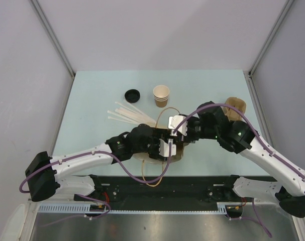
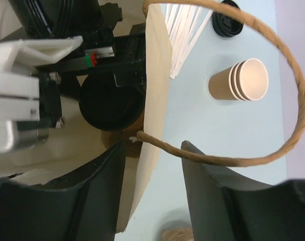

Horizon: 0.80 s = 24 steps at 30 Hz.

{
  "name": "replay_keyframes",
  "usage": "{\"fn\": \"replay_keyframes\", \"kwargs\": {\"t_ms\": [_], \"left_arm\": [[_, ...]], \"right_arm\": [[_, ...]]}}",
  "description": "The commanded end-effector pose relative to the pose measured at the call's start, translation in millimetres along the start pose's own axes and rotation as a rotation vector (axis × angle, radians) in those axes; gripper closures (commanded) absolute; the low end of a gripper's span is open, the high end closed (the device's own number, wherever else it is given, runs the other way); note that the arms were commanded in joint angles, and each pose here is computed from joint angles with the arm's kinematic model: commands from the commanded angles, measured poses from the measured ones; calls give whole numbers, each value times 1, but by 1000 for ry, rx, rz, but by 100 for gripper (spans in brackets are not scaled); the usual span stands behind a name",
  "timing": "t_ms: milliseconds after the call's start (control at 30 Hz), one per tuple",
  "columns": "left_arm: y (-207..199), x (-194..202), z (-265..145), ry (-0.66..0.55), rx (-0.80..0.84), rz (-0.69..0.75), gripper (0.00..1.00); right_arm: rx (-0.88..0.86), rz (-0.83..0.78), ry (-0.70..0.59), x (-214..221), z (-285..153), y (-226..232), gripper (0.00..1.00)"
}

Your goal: Pack the takeout coffee

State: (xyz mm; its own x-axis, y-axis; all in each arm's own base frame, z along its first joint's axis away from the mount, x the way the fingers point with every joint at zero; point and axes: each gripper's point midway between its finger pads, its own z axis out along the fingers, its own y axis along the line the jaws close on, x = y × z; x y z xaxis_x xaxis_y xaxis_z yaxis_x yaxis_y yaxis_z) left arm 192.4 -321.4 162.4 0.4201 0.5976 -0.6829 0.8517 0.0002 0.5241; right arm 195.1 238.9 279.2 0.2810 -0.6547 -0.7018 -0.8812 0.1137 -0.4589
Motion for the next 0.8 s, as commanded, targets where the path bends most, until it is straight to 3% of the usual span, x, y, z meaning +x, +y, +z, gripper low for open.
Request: {"fn": "replay_keyframes", "kwargs": {"t_ms": [0,133,367,767], "left_arm": [[0,-4,-2,-13,-6,-13,76],[-1,-3,-2,-12,-10,-9,77],[4,-3,0,-26,-40,-3,77],[17,-6,2,-79,-140,33,77]], "right_arm": [[11,-15,60,2,2,-7,54],[24,-34,89,6,7,-13,100],[181,-96,-73,-38,-4,-45,100],[148,-119,-89,-41,0,-28,100]]}}
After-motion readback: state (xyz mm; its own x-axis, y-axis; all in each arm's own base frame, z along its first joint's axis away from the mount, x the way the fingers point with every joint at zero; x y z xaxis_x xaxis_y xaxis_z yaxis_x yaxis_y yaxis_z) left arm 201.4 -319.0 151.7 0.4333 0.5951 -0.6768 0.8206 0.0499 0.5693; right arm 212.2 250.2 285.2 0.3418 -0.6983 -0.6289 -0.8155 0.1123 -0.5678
